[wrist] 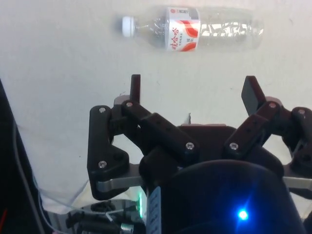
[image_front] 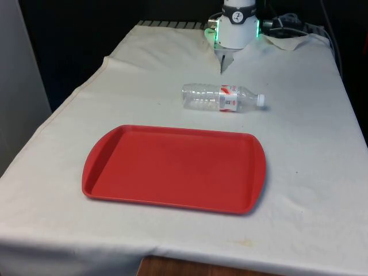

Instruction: Place the bottle upright on the tray.

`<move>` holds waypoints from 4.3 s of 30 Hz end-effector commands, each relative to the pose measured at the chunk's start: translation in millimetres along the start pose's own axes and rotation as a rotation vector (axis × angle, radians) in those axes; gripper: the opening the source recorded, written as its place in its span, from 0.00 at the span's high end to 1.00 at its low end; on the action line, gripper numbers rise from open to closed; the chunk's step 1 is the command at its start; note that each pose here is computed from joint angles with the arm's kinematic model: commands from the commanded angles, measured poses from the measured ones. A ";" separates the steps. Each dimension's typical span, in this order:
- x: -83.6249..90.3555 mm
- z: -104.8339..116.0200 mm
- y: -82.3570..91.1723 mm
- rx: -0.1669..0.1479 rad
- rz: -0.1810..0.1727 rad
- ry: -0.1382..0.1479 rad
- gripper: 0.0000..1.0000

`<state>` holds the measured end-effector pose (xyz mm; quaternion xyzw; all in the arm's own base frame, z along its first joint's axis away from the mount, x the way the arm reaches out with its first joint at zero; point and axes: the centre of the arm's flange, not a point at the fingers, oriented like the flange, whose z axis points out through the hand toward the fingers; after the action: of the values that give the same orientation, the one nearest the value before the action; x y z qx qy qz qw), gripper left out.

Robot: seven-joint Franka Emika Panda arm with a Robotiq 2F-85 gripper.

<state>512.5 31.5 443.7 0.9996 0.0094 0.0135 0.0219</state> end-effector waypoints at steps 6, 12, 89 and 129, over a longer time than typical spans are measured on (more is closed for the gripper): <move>-13.0 8.6 3.7 -0.001 0.003 0.037 0.00; -24.2 19.8 4.9 0.008 0.002 0.050 0.00; -66.9 156.0 39.1 0.041 0.020 -0.058 0.00; -68.0 181.2 37.8 0.024 -0.150 -0.042 0.00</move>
<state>449.8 -15.5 263.5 0.9967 0.0803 -0.0128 0.0079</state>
